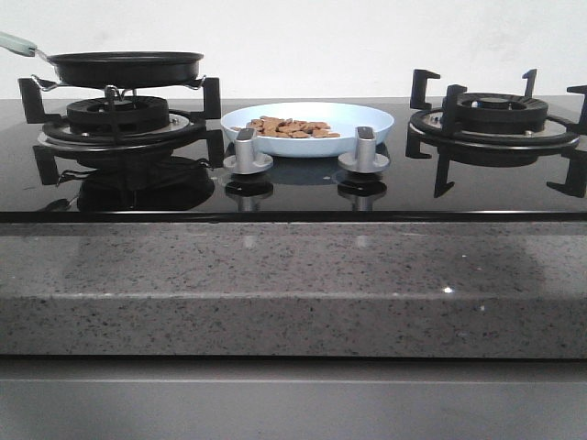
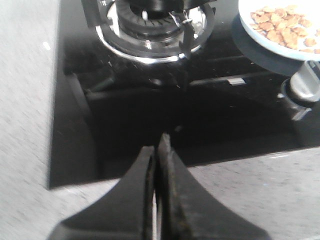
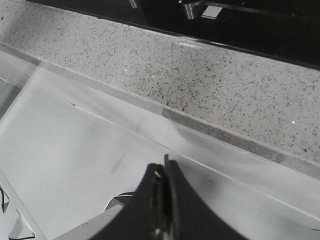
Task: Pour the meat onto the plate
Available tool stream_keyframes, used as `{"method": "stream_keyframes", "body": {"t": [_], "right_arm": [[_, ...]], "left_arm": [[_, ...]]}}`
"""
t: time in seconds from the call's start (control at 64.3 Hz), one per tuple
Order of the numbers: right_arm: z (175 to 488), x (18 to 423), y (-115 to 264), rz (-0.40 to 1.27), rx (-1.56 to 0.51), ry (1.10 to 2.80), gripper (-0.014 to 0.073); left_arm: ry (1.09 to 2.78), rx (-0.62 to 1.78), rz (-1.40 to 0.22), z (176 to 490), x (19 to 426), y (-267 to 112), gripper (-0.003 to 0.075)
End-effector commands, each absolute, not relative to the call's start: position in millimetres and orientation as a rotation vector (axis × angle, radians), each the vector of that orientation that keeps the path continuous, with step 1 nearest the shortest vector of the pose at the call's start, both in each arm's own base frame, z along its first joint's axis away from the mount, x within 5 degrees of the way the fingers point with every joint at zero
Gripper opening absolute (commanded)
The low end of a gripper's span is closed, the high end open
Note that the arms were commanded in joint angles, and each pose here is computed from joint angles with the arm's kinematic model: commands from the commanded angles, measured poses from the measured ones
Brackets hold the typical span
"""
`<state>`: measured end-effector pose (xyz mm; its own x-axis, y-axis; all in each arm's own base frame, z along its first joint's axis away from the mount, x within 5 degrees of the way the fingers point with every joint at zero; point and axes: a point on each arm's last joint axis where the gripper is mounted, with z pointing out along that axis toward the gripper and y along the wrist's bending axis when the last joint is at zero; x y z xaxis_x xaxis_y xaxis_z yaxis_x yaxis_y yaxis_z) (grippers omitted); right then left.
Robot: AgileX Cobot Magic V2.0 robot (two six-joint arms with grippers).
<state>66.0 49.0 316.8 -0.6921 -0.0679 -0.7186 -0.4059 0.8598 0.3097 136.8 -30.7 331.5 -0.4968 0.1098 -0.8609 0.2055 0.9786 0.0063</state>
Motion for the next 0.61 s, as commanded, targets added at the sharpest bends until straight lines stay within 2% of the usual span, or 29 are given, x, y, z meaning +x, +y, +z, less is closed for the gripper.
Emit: {"method": "stream_keyframes", "body": {"t": [0.0,0.296,0.42,0.591], "right_arm": [[329.1,68.4,50.7,0.621,-0.315,2.213,-0.0114],[329.0,68.4,50.7,0.621,-0.315,2.214,-0.0114],[329.0,68.4,50.7,0.621,-0.315,2.214,-0.0114],[329.0,68.4,50.7,0.621,-0.315,2.214,-0.0114]], "left_arm": [[1.917,0.198,-0.106,340.1,128.6,-25.4,-0.0020],[1.629,0.024,-0.096,271.5,75.0,-5.8,-0.0020],[1.558,-0.066,-0.119,248.5,63.9,-2.3,-0.0020],[1.476,-0.073,-0.120,224.5,57.1,-1.4,-0.0020]]}}
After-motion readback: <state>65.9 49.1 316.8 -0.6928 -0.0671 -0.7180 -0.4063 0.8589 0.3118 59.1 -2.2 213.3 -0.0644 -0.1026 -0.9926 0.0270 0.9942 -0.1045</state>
